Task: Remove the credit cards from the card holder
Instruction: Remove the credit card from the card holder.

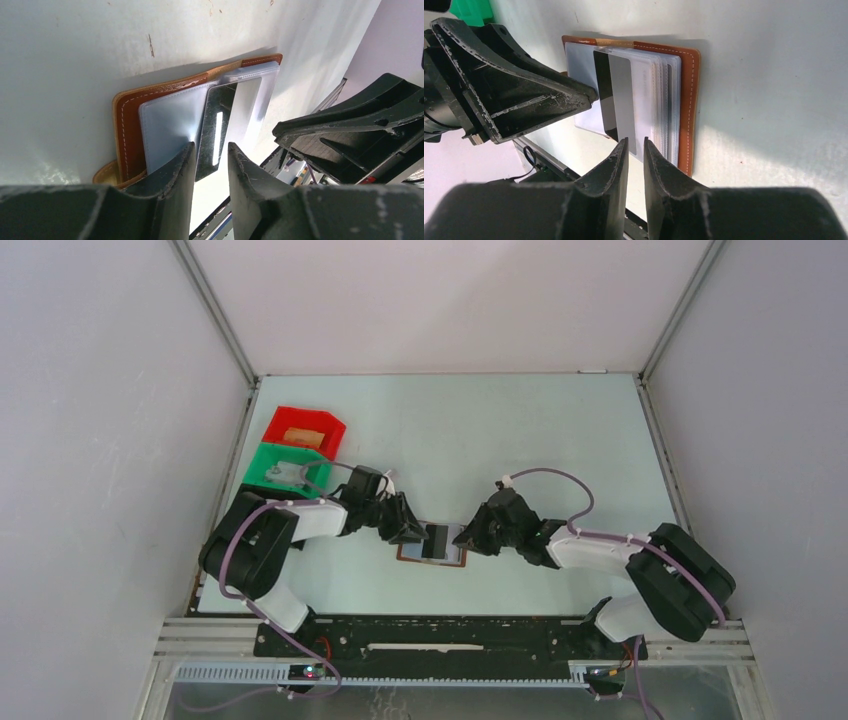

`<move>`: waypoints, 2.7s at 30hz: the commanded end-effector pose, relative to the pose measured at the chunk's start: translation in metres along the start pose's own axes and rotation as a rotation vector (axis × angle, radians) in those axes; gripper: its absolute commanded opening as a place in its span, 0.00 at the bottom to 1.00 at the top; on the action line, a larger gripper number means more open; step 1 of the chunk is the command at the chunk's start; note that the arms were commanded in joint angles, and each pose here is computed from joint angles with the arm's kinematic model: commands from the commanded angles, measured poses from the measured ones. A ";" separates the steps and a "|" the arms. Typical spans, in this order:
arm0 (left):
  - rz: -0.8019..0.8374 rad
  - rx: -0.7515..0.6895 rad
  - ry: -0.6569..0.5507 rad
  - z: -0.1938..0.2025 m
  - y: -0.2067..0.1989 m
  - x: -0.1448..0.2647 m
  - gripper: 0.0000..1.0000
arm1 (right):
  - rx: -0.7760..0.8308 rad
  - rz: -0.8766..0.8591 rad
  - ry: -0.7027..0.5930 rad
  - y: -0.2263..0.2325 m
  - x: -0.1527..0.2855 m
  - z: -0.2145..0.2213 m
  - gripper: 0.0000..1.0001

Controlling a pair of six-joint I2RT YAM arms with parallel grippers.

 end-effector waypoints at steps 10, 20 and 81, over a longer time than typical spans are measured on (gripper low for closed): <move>0.033 -0.002 -0.005 -0.001 0.000 0.001 0.33 | 0.033 -0.072 0.068 0.018 -0.022 0.009 0.25; 0.024 0.001 0.019 0.005 0.007 -0.002 0.34 | -0.016 0.047 0.036 -0.009 -0.032 0.004 0.25; 0.291 -0.057 0.042 0.016 -0.033 0.002 0.31 | -0.177 0.014 0.122 -0.034 -0.044 0.012 0.24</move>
Point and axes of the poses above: each gripper's point midway between its finger pads, its own x axis back along the fingers, its own y axis along the line the jaws close on, z = x × y, the point moved 3 cm from there along x, back along the fingers, and after that the axes turned 15 degrees about -x, right-handed, at the moved point
